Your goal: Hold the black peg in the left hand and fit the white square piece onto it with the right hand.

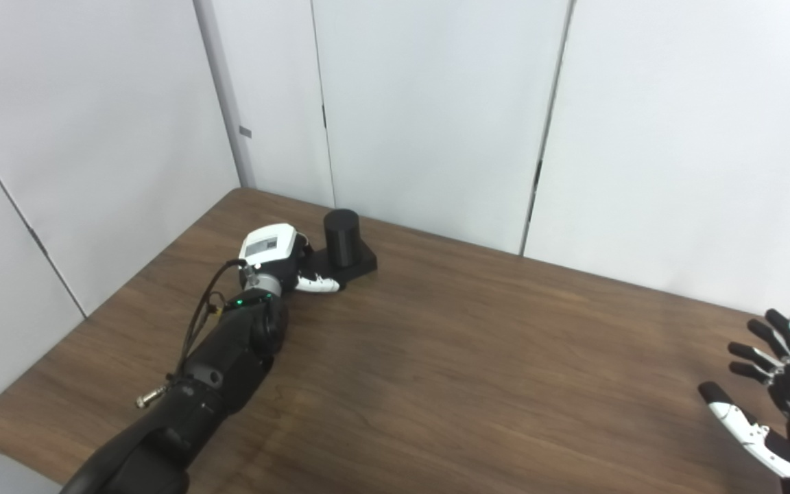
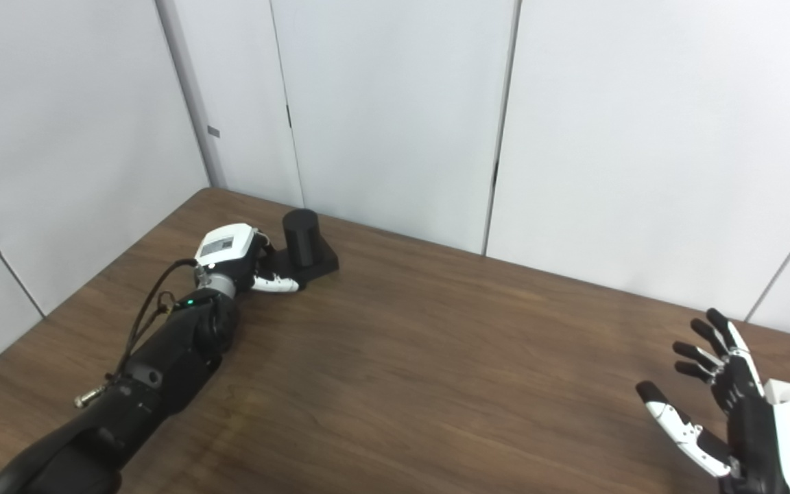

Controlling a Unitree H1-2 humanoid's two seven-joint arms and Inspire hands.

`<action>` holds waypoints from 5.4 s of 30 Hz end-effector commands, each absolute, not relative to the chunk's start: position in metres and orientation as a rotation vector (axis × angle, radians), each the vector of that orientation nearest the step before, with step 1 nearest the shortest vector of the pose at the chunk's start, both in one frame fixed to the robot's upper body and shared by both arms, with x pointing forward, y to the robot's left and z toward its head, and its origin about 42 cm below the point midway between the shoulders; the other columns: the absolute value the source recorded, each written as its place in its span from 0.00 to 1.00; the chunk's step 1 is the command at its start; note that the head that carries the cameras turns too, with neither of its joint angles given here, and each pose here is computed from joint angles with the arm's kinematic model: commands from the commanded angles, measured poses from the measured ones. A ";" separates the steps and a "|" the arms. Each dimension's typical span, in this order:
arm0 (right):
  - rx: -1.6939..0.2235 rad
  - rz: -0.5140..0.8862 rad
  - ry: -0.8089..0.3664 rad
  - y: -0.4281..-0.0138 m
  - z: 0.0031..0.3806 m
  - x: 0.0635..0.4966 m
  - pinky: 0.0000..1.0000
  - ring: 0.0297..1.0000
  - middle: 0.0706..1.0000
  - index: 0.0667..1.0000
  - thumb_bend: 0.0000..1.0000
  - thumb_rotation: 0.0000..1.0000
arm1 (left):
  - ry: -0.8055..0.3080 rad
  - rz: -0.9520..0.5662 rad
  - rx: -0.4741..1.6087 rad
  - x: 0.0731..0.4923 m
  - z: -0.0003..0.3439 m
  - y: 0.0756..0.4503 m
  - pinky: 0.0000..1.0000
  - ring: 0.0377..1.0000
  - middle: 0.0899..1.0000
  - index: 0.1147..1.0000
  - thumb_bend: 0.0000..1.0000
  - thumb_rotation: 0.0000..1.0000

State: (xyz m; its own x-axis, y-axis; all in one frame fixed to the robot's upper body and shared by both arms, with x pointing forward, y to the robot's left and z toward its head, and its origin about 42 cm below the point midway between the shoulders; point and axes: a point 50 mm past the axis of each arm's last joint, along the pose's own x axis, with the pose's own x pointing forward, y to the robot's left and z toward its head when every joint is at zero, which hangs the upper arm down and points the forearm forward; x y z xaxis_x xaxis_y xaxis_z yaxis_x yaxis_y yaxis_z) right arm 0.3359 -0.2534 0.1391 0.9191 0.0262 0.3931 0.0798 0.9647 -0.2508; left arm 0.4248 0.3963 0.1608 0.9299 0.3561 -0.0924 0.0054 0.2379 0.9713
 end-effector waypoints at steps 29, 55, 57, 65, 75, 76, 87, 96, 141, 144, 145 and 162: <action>-0.284 -0.038 -0.492 -0.252 0.154 0.343 0.68 0.75 0.85 0.91 0.58 0.43 | -0.035 -0.138 1.178 0.405 0.141 0.350 0.81 0.94 0.84 0.42 0.52 0.07; -0.292 -0.031 -0.507 -0.241 0.150 0.339 0.65 0.72 0.85 0.89 0.62 0.49 | -0.280 -0.711 1.263 0.393 0.103 0.219 0.82 0.95 0.89 0.43 0.52 0.08; -0.297 -0.031 -0.508 -0.241 0.151 0.338 0.65 0.72 0.85 0.89 0.62 0.50 | -0.286 -0.743 1.286 0.393 0.101 0.211 0.83 0.95 0.89 0.43 0.52 0.08; -0.315 -0.041 -0.519 -0.241 0.159 0.340 0.63 0.72 0.84 0.88 0.66 0.53 | -0.325 -0.870 1.423 0.392 0.097 0.190 0.86 0.94 0.88 0.43 0.52 0.08; -0.369 -0.002 -0.531 -0.254 0.183 0.341 0.65 0.73 0.82 0.84 0.66 0.49 | -0.342 -0.922 1.502 0.392 0.101 0.179 0.88 0.95 0.89 0.43 0.52 0.08; -0.390 0.017 -0.524 -0.256 0.187 0.342 0.65 0.73 0.81 0.80 0.64 0.42 | -0.338 -0.923 1.505 0.392 0.102 0.180 0.89 0.95 0.89 0.43 0.52 0.08; -0.780 0.074 -0.492 -0.283 0.233 0.356 0.71 0.80 0.81 0.73 0.60 0.22 | -0.377 -0.919 1.508 0.388 0.110 0.195 0.87 0.94 0.89 0.43 0.52 0.08; -0.969 0.082 -0.401 -0.302 0.264 0.356 0.73 0.88 0.89 0.75 0.64 0.14 | -0.395 -0.917 1.502 0.383 0.109 0.212 0.84 0.92 0.86 0.43 0.52 0.08; -1.438 0.177 0.164 -0.353 0.312 0.405 1.00 1.00 1.00 1.00 1.00 0.29 | -0.426 -0.926 1.477 0.374 0.111 0.239 0.78 0.86 0.82 0.42 0.52 0.07; -1.477 0.177 0.202 -0.356 0.313 0.409 1.00 1.00 1.00 1.00 1.00 0.27 | -0.427 -0.922 1.466 0.374 0.111 0.240 0.77 0.86 0.82 0.42 0.52 0.06; -1.488 0.179 0.212 -0.357 0.313 0.411 1.00 1.00 1.00 1.00 1.00 0.26 | -0.426 -0.922 1.462 0.374 0.111 0.240 0.78 0.86 0.82 0.42 0.52 0.06; -1.538 0.153 0.275 -0.370 0.303 0.439 1.00 1.00 1.00 0.95 0.94 0.20 | -0.411 -0.929 1.476 0.374 0.111 0.241 0.79 0.87 0.83 0.42 0.52 0.06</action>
State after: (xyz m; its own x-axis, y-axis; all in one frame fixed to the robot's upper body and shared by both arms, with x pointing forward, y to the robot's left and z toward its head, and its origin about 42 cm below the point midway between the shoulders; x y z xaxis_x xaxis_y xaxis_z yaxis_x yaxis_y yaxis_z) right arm 0.4278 -0.3714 0.2679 0.9185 -0.0800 -0.3872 -0.3814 0.0782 -0.9211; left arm 0.3961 0.2190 0.1475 0.6505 -0.7563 -0.0697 0.1571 0.0442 0.9866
